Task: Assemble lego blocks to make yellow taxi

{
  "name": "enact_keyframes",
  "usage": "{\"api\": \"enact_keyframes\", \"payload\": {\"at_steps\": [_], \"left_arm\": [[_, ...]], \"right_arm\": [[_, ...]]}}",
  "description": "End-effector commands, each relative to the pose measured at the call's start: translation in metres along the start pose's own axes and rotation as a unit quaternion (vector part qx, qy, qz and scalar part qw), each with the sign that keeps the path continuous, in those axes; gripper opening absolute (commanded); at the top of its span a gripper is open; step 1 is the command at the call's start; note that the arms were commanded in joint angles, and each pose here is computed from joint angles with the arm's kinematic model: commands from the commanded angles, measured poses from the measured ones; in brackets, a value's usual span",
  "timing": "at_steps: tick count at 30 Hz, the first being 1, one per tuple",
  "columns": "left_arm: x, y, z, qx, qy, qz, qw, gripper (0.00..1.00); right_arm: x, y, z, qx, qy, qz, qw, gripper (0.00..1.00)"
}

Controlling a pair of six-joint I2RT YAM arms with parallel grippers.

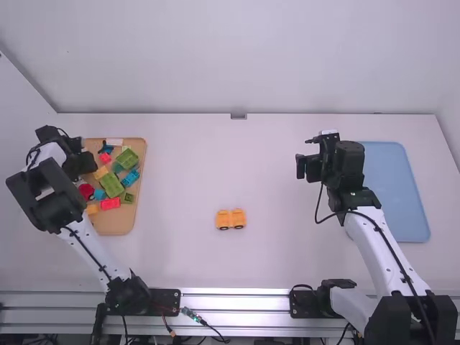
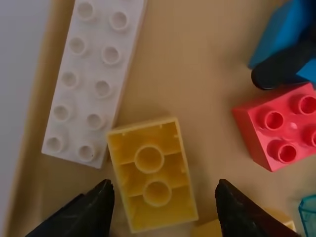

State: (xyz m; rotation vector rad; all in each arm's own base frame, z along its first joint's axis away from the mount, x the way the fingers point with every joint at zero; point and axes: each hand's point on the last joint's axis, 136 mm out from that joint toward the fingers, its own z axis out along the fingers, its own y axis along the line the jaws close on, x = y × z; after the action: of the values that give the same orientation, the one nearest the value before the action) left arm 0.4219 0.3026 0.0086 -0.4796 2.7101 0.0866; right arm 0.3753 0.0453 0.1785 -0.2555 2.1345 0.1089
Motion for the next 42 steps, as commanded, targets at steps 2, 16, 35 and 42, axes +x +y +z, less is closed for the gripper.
{"api": "enact_keyframes", "payload": {"at_steps": [2, 16, 35, 42], "left_arm": [[0.007, -0.006, 0.006, 0.01, 0.009, -0.033, 0.999, 0.52], [0.012, -0.005, 0.018, 0.007, -0.004, -0.064, 0.998, 0.42], [0.006, -0.01, 0.019, 0.008, -0.013, -0.07, 0.997, 0.29], [0.002, -0.01, 0.013, 0.008, -0.01, -0.073, 0.997, 0.02]], "right_arm": [[-0.008, 0.0, -0.001, 0.0, -0.007, 0.0, 1.0, 0.99], [-0.007, 0.0, -0.001, 0.0, -0.006, 0.0, 1.0, 0.99], [-0.007, 0.0, -0.001, 0.0, -0.006, 0.0, 1.0, 0.99], [-0.008, 0.001, -0.001, -0.002, -0.008, 0.0, 1.0, 0.99]]}}
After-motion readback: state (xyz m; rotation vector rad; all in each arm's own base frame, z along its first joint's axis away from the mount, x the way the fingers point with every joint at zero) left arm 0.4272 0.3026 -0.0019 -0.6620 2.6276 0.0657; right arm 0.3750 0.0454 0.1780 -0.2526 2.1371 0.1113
